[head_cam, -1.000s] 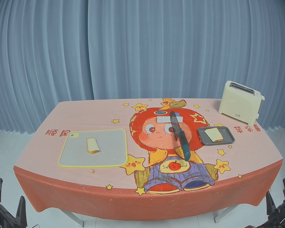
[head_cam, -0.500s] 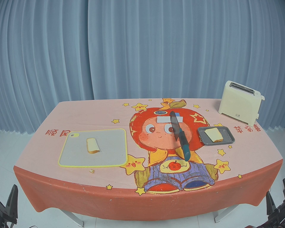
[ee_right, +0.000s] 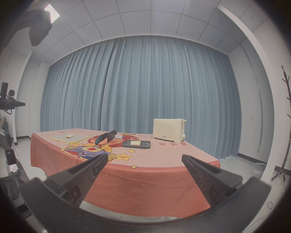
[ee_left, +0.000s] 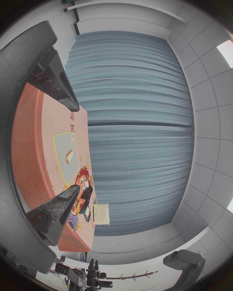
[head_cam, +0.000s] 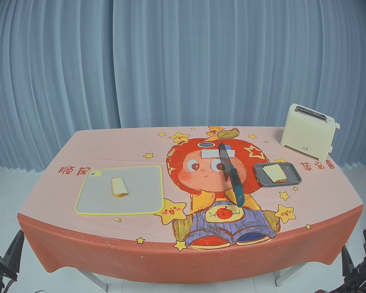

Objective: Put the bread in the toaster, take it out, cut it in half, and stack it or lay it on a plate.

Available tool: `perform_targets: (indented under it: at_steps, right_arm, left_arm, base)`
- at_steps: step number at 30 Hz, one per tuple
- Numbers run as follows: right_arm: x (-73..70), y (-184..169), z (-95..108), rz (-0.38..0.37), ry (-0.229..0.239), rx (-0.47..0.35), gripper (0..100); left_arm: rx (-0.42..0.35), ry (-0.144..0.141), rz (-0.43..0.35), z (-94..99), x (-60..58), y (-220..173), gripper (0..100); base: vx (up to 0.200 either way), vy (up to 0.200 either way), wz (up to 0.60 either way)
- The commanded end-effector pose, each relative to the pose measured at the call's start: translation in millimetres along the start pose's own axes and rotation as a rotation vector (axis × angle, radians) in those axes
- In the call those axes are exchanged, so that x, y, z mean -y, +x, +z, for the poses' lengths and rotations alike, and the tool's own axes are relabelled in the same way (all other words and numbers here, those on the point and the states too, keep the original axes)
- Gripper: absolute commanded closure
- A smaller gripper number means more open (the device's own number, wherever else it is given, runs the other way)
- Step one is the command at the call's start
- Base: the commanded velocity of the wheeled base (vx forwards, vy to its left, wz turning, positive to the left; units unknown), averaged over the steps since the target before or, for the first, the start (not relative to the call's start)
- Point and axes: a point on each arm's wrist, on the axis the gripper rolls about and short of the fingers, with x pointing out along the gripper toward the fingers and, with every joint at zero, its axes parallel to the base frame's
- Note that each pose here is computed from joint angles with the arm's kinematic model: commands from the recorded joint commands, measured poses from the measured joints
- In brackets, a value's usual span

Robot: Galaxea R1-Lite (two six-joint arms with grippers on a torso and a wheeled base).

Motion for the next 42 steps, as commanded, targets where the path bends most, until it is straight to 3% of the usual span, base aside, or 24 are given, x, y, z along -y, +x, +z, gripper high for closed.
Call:
perform_targets:
  at_steps: [1, 7, 18, 21, 42]
  right_arm:
    - [-0.2, 0, -4, 0.001, 0.0, 0.002, 0]
    - [-0.2, 0, -4, 0.001, 0.0, 0.002, 0]
    - [-0.1, 0, -4, 0.002, 0.0, 0.002, 0]
    - [-0.2, 0, -4, 0.001, 0.0, 0.002, 0]
    - [-0.2, 0, -4, 0.001, 0.0, 0.002, 0]
  left_arm:
    - [-0.058, -0.005, -0.002, 7.2, -1.7, 14, 0]
    - [-0.097, -0.008, -0.014, 9.1, -2.4, 23, 0]
    - [-0.198, -0.025, -0.015, 29.1, -6.9, 59, 0]
    - [-0.222, -0.045, -0.015, 32.4, -7.9, 69, 0]
    - [-0.365, -0.078, -0.028, 31.3, -12.0, 112, 0]
  base:
    - [0.0, 0.0, 0.0]
    - [0.0, 0.0, 0.0]
    - [0.0, 0.0, 0.0]
    - [0.0, 0.0, 0.0]
    - [0.0, 0.0, 0.0]
